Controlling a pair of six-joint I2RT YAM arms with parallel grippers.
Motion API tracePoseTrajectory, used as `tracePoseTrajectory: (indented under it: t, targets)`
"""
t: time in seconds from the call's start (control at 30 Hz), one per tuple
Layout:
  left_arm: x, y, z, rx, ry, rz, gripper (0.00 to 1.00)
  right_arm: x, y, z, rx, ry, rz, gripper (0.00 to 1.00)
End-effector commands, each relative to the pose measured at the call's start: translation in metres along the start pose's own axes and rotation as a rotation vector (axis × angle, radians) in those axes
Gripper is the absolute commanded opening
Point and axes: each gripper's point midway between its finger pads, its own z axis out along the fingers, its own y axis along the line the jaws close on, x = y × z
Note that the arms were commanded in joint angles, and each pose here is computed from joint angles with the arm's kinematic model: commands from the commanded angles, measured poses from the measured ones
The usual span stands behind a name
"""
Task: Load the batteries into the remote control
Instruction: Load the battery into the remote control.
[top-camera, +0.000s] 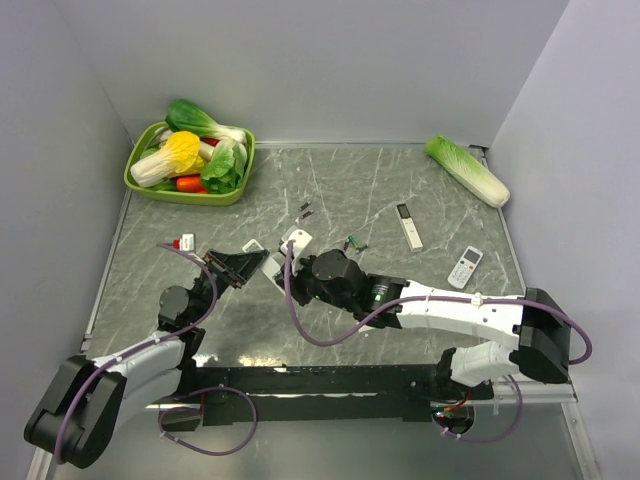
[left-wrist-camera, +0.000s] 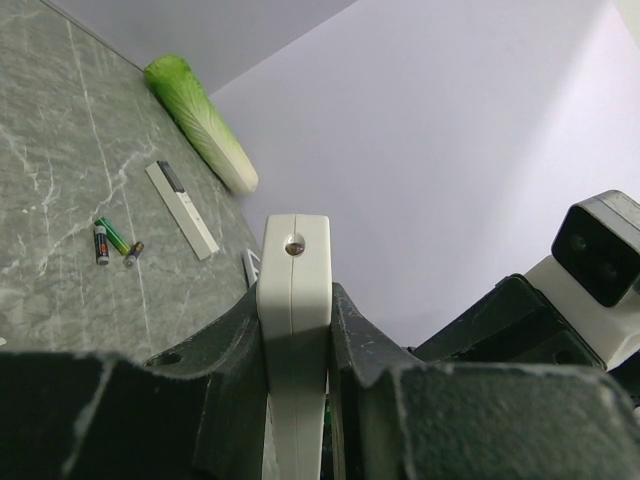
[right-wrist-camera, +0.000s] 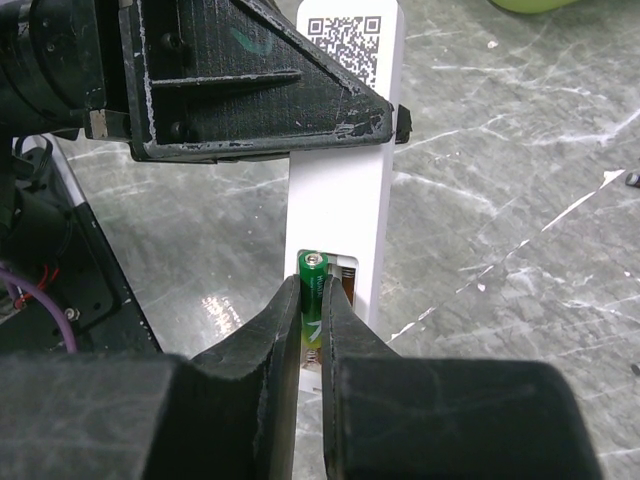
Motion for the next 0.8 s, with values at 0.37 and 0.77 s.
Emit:
tracePoseTrajectory:
  t: [0.37, 0.77]
  targets:
    - [-0.0134, -0.041, -0.0008, 0.166, -0.054, 0.007, 0.01, 0.0072, 0.0068, 0.0055, -0.011, 0.073, 0.02, 0.24]
    - [-0.0143, -0.0412, -0.0005, 0.163, -0.057, 0.0, 0.01, 0.0081, 0.0042, 0.0077, 0.007, 0.083, 0.025, 0.27]
